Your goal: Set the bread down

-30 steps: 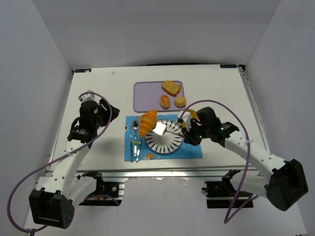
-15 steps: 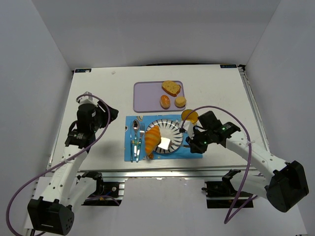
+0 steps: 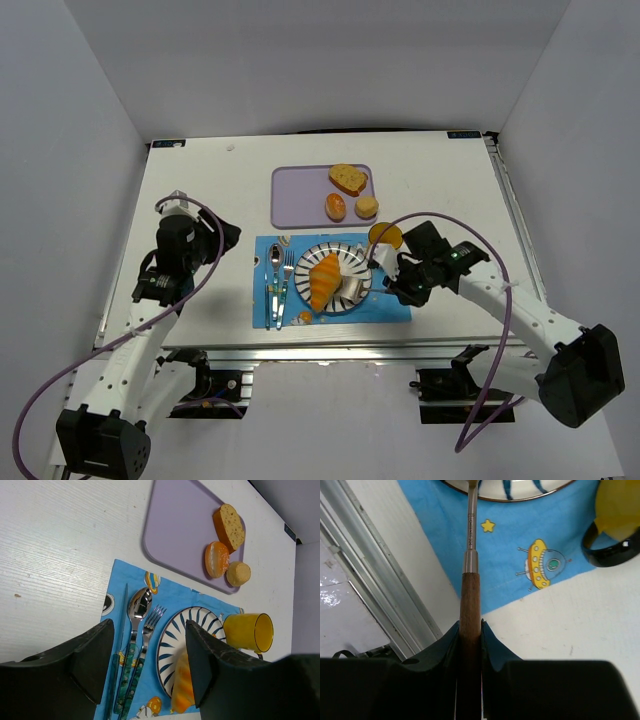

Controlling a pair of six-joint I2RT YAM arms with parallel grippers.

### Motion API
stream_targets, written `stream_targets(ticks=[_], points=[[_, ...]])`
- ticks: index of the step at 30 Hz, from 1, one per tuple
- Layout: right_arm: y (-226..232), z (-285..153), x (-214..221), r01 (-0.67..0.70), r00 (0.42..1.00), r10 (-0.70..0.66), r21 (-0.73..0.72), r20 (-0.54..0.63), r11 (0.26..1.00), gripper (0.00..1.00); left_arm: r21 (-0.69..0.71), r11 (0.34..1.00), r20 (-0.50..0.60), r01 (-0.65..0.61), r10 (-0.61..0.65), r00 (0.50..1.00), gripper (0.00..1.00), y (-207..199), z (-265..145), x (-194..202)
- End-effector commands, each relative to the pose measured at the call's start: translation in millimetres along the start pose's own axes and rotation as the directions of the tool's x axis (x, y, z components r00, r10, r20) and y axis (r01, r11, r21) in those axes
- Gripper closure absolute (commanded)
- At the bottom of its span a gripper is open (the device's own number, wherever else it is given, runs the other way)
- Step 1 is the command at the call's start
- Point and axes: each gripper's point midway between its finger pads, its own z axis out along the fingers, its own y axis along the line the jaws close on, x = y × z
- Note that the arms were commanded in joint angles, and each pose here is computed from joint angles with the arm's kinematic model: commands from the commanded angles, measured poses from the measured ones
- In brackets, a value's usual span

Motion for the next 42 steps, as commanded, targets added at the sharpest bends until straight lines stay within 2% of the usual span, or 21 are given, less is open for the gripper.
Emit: stream_targets(ticks=[1,7,17,32,37,42], points=[[-20,-14,-22,-0.005,1.0,0.004,0.069,0.02,0.998,1.0,0.049,0.999,-0.005,-0.002,0.003,1.0,0.32,-9,-2,1],[-29,-22,-31,-0.05,0.998,0.052,0.067,-0.04,0.997,1.0,0.065,0.998,-0.001,0.004,-0.004,1.0,0.31,-9,1,4],[-28,-35,-15,0.028,0.986,-0.023,0.026,-0.168,0.999,1.0,0.081,0.997,0.01,0.006,-0.006,1.0,0.31,-9,1,6],[-37,-54,-10,0.01,0.948,-0.001,0.025,-0.32,1.0,1.0,0.107,0.994,0.03,-0.023,0.02,0.999,0.31,-12,-1,4],[-39,-67,3,0.065,0.928,-0.046,0.039,-0.369,0.997,1.0,0.112,0.993,0.033,-0.024,0.021,0.999,0.31,-11,-3,4],[-36,-81,6,0.118,0.933,-0.092,0.052,-0.347,0.992,1.0,0.121,0.992,0.037,-0.036,0.032,0.999,0.31,-13,-2,3]])
